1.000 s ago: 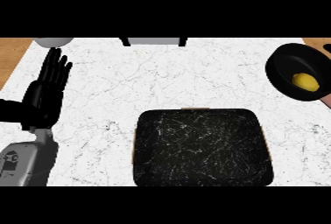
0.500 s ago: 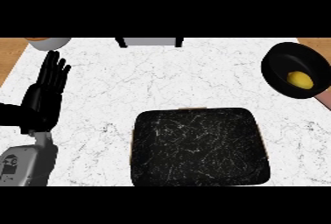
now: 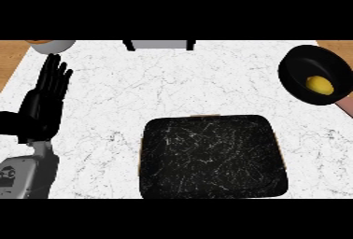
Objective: Pick the lemon from the tray and place it in the pot
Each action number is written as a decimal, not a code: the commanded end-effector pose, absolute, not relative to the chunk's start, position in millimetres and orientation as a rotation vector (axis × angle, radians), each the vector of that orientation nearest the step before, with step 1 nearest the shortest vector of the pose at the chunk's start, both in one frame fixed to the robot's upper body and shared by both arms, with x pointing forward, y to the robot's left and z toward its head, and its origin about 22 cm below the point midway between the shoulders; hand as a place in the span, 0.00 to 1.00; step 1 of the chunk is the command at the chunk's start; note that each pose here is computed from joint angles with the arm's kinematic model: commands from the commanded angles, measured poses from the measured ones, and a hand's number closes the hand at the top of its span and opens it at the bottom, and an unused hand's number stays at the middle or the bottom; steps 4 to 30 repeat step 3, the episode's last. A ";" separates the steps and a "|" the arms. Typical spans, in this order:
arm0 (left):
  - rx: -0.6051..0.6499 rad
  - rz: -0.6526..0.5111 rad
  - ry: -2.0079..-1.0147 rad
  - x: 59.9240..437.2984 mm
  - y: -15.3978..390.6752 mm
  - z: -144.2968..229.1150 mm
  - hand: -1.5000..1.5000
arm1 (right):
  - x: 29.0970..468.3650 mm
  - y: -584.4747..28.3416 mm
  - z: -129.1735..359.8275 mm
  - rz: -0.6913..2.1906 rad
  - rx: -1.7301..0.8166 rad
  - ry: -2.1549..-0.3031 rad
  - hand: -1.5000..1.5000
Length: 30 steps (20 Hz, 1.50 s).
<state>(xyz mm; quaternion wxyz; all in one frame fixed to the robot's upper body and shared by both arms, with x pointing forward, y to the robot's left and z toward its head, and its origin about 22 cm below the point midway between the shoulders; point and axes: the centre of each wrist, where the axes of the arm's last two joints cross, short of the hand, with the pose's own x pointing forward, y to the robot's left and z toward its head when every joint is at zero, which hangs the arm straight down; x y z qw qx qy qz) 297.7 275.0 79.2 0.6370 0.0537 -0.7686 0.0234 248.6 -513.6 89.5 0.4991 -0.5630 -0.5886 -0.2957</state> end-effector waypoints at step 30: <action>0.128 0.061 -1.760 306.7 272.3 97.4 0.50 | 196.7 -525.3 68.6 -0.723 -1.393 -1.400 0.00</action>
